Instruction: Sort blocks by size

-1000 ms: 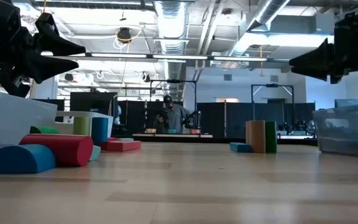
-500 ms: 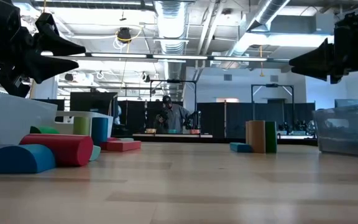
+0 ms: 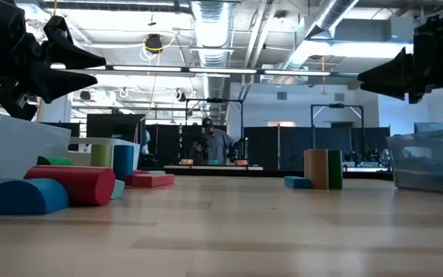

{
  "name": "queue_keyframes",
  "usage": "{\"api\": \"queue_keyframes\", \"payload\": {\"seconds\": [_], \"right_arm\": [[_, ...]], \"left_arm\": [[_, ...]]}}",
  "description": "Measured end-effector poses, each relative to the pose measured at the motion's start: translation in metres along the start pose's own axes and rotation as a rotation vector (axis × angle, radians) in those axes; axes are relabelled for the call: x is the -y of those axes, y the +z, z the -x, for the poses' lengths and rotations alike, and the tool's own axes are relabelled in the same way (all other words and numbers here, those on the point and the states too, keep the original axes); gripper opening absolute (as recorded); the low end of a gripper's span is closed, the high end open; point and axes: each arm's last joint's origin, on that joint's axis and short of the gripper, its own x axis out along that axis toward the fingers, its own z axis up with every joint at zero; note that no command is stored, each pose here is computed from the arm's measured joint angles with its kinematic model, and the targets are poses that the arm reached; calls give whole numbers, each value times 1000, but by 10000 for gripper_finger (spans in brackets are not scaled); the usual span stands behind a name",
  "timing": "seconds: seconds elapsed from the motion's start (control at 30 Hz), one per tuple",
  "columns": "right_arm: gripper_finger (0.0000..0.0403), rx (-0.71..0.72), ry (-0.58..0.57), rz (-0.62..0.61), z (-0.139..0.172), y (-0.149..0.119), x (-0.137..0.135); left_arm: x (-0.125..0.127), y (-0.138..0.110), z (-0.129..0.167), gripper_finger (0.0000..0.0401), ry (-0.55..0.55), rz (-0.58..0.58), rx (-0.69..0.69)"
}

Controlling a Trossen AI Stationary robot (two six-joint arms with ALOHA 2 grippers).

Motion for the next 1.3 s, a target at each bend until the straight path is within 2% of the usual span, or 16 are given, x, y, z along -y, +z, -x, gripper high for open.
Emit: {"api": "queue_keyframes", "payload": {"seconds": [1.0, 1.17, 1.3], "right_arm": [[239, 0, -1, 0, 0, 0, 0], [239, 0, 0, 0, 0, 0, 0], [239, 0, 0, 0, 0, 0, 0]], "left_arm": [[0, 0, 0, 185, 0, 0, 1], [-12, 4, 1, 185, 127, 24, 15], [-16, 6, 1, 185, 169, 53, 41]]}}
